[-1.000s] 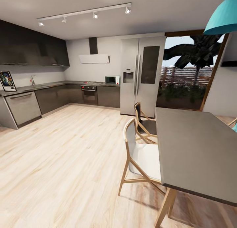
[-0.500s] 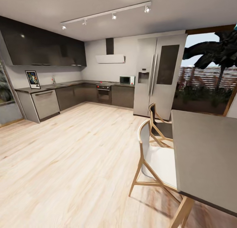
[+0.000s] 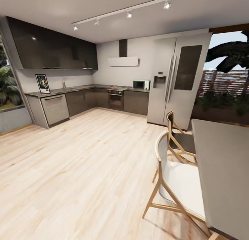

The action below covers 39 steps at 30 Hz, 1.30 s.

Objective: Pick up the poster from the kitchen countertop and hang it on one of the wall nails in the kitchen.

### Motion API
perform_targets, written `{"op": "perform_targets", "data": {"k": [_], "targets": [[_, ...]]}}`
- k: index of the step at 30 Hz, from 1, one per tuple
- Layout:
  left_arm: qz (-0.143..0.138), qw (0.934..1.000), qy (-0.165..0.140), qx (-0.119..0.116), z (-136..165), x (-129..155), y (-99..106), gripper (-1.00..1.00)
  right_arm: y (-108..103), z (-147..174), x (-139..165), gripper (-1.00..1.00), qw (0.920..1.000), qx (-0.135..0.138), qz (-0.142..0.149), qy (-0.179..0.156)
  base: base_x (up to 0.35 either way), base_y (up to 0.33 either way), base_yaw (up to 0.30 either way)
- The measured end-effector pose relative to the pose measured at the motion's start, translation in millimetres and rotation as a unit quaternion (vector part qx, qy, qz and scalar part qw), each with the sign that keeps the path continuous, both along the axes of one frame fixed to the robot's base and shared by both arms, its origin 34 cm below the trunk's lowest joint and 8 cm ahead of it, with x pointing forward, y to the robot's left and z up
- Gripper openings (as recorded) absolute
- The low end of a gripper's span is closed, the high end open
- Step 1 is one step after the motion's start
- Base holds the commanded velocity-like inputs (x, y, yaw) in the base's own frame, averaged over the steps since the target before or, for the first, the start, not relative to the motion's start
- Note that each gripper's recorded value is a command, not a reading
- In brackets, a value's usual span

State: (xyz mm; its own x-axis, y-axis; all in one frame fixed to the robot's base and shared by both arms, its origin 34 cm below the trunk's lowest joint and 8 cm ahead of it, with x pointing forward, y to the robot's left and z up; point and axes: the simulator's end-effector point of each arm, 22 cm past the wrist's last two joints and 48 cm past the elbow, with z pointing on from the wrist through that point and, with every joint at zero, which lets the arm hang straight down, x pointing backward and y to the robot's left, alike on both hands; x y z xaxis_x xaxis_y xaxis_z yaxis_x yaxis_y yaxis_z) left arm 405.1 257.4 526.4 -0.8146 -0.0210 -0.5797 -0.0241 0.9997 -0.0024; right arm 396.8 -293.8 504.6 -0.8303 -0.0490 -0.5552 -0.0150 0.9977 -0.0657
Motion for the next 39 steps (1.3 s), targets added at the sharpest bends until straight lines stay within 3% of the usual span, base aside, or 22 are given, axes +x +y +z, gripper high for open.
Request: {"op": "perform_targets", "data": {"k": [31,39], "targets": [[0.002,1.0,-0.001,0.001,0.2,0.2,1.7,1.0,2.2,0.1,0.2,1.0,1.0,0.0,-0.001,-0.001,0.338,0.002,0.283],[0.002,1.0,0.0,0.001,-0.3,0.1,1.6,1.0,2.1,0.0,0.7,1.0,1.0,0.0,-0.002,-0.001,0.12,0.0,0.289]]}}
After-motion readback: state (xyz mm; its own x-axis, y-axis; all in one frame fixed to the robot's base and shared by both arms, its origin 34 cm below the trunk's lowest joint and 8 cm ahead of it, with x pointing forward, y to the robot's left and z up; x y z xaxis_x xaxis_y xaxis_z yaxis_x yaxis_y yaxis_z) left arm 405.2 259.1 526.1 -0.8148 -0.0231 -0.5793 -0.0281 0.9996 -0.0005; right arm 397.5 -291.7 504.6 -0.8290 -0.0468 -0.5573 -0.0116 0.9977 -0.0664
